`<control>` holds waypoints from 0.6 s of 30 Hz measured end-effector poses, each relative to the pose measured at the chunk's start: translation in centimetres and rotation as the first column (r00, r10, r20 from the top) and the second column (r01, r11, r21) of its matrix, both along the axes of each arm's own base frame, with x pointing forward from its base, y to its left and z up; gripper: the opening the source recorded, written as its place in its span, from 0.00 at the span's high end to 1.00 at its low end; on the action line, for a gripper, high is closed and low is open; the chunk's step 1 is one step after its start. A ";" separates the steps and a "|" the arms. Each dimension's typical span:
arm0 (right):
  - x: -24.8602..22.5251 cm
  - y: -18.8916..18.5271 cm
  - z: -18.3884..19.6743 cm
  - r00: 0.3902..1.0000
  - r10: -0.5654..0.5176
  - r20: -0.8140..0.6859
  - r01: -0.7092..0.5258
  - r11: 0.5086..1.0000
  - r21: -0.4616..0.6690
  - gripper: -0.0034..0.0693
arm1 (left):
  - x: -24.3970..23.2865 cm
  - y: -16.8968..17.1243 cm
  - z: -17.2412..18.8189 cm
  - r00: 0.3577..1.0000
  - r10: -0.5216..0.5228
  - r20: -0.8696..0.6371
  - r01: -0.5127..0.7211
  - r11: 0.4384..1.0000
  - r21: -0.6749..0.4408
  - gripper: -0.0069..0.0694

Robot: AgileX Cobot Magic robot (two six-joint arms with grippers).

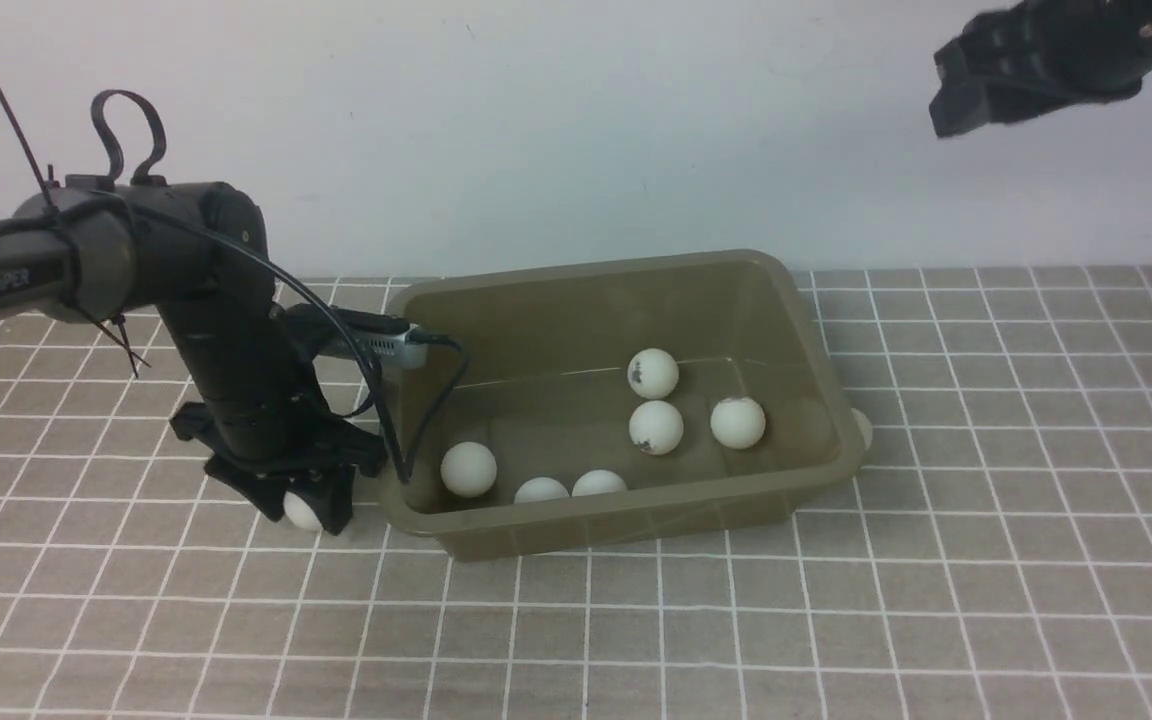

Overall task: Put the table tennis balls into the box on the grey coffee tablecloth.
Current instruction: 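Reach for and grasp a ping pong ball on the table beside the basket, then drop the ball into the bin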

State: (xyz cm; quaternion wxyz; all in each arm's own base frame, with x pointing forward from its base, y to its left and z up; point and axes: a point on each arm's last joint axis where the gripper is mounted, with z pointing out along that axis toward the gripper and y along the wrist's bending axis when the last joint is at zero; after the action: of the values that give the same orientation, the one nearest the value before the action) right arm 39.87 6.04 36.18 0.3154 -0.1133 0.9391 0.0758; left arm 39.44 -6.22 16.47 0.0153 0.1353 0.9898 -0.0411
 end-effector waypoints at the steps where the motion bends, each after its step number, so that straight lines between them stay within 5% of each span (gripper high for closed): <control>1: 0.2 0.0 -0.7 1.000 -0.004 -0.023 0.004 1.000 -0.001 0.47 | 0.0 0.1 0.6 1.000 0.007 0.006 -0.007 1.000 0.007 0.44; 6: 2.0 -1.0 -4.8 0.982 -0.056 -0.182 0.057 0.998 -0.004 0.47 | 0.1 0.1 7.4 0.986 0.047 0.160 -0.045 0.999 -0.018 0.44; 9: 3.3 -1.5 -9.0 0.945 -0.078 -0.316 0.074 0.997 -0.025 0.47 | -0.5 -1.0 11.4 0.969 0.060 0.239 -0.029 0.991 -0.132 0.44; 18: 5.0 -1.0 -16.0 0.880 -0.077 -0.468 0.079 0.997 -0.017 0.33 | -0.1 -6.8 9.9 0.961 -0.043 0.272 0.119 0.956 -0.269 0.44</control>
State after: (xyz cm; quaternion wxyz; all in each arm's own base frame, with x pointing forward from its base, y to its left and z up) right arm 44.88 5.06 20.20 0.0822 -0.0534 0.9912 0.0894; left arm 39.35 -12.99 26.40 0.1638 0.1769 0.9564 -0.1646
